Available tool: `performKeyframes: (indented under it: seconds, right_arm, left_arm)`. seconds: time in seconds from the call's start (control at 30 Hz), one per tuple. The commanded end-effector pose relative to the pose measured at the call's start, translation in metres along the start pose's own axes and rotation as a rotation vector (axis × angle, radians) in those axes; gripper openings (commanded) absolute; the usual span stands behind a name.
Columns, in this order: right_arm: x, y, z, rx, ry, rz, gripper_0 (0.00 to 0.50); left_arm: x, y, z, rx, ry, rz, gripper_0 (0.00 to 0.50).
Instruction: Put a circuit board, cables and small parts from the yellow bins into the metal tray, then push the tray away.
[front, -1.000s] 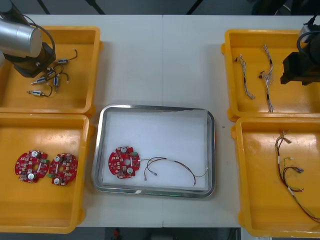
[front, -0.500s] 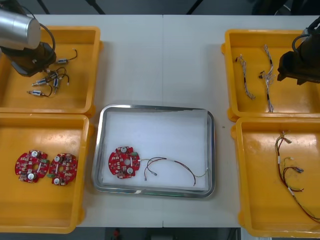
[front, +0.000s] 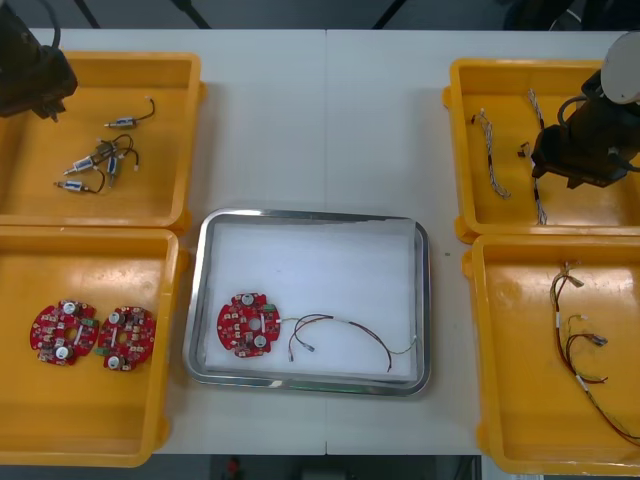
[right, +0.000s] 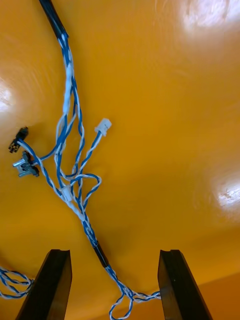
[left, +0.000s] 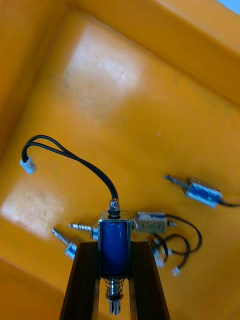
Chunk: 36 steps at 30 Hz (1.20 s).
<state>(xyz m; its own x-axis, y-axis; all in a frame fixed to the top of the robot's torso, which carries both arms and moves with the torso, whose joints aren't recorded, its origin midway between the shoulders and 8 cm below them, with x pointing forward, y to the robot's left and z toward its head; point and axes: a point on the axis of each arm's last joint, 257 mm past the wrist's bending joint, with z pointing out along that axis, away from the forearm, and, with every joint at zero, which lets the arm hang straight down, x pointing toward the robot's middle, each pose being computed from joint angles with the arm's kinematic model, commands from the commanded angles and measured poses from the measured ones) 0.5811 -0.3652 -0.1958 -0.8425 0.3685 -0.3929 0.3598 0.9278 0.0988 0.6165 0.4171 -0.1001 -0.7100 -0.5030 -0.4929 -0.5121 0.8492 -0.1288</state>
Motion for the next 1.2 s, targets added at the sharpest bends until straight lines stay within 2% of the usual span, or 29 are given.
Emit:
performKeyframes:
  seconds: [0.03,0.17,0.47,0.57,0.77,1.1,1.13,1.17,1.2]
  right_arm:
    - [-0.009,0.016,-0.008,0.013,-0.029,-0.076,0.5]
    - [-0.003,0.014,-0.002,0.027,-0.015,-0.095,0.5]
    - [0.018,0.014,0.015,0.008,0.028,-0.131,0.5]
    - [0.022,0.014,0.02,0.001,0.033,-0.147,0.5]
    - [0.029,0.013,0.031,-0.022,0.036,-0.167,0.5]
    - [0.043,0.006,0.044,-0.03,0.06,-0.177,0.5]
    - [0.044,0.005,0.045,-0.031,0.062,-0.176,0.365]
    - [0.045,0.005,0.046,-0.033,0.062,-0.177,0.273]
    - [0.046,0.004,0.046,-0.032,0.064,-0.176,0.095]
  left_arm:
    - [-0.019,-0.016,-0.062,0.048,-0.025,-0.044,0.0]
    - [0.001,-0.03,-0.071,0.053,0.006,-0.071,0.0]
    - [0.054,-0.062,-0.095,0.085,0.06,-0.104,0.0]
    - [0.072,-0.07,-0.102,0.086,0.069,-0.11,0.0]
    - [0.106,-0.088,-0.111,0.111,0.078,-0.142,0.0]
    - [0.165,-0.103,-0.118,0.145,0.104,-0.226,0.0]
    - [0.173,-0.103,-0.118,0.149,0.105,-0.237,0.0]
    - [0.179,-0.104,-0.118,0.153,0.106,-0.239,0.0]
    - [0.186,-0.103,-0.116,0.154,0.103,-0.244,0.0]
